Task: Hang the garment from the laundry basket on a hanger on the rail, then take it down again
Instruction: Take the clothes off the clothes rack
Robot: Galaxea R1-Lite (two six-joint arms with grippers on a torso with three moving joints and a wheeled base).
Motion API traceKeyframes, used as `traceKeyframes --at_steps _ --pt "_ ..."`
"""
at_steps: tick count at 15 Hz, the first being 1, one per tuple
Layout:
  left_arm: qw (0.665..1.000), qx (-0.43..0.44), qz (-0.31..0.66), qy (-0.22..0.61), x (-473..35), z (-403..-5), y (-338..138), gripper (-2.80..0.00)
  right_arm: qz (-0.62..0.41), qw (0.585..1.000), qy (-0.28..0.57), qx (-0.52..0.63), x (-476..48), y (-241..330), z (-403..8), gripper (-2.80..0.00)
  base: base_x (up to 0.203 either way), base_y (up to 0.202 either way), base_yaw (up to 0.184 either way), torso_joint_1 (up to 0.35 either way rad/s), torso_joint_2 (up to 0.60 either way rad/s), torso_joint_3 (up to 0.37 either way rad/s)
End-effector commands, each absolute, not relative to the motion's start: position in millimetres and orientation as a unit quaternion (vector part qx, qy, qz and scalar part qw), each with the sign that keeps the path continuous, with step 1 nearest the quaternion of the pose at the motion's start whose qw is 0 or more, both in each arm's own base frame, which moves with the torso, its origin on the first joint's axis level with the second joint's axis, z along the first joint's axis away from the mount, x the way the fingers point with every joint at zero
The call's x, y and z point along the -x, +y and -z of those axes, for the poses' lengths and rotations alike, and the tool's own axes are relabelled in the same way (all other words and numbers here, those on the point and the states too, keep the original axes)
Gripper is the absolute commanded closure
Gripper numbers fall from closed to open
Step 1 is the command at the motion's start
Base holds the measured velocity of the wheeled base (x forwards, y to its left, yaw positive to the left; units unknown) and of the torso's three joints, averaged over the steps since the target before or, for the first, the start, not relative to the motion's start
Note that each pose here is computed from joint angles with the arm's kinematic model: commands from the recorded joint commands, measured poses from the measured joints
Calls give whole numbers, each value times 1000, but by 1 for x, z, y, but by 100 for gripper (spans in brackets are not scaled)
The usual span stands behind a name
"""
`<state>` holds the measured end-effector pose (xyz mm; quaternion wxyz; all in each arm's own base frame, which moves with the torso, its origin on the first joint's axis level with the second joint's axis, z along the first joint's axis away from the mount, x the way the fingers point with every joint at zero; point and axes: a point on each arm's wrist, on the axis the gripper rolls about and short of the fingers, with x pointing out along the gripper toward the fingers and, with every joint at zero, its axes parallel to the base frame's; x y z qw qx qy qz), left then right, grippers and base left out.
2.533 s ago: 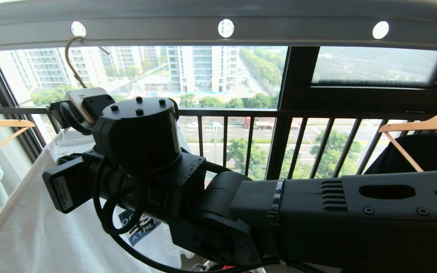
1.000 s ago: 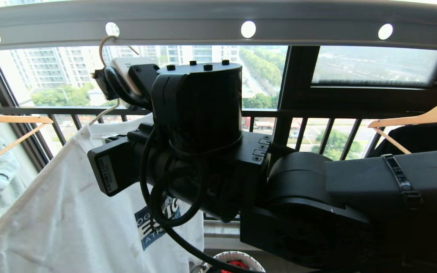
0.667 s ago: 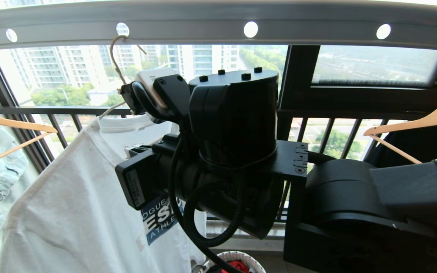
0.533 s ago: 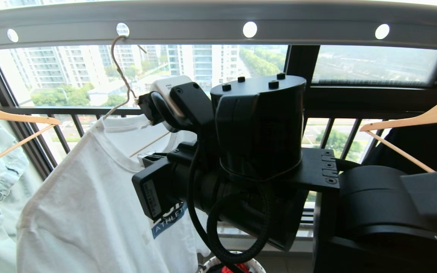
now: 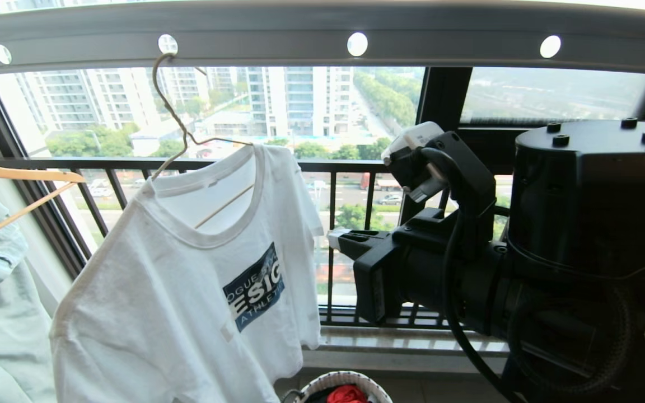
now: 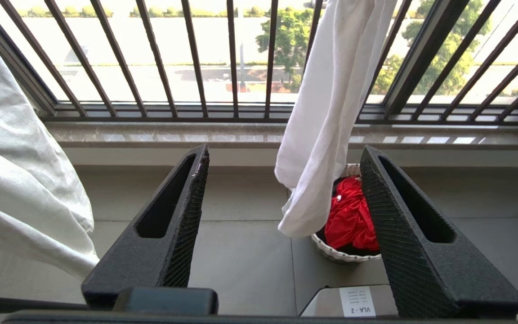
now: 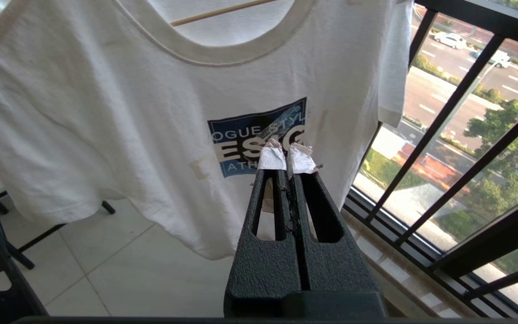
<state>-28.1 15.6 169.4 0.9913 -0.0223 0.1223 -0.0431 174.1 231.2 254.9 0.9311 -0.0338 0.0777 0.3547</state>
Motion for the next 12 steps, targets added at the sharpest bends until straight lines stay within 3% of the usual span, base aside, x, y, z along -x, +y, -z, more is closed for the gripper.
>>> traceKeyframes --at_steps 1,6,12 --pt "995 39 26 87 36 -188 17 0 -327 942 70 29 -166 196 -258 0 0 0 0 0 0 0" --pt "998 68 0 20 37 -203 15 0 -261 962 75 36 -151 144 -245 0 0 0 0 0 0 0" --pt "995 79 -34 -42 39 -215 12 0 -121 992 -35 -1 -90 48 -283 0 0 0 0 0 0 0"
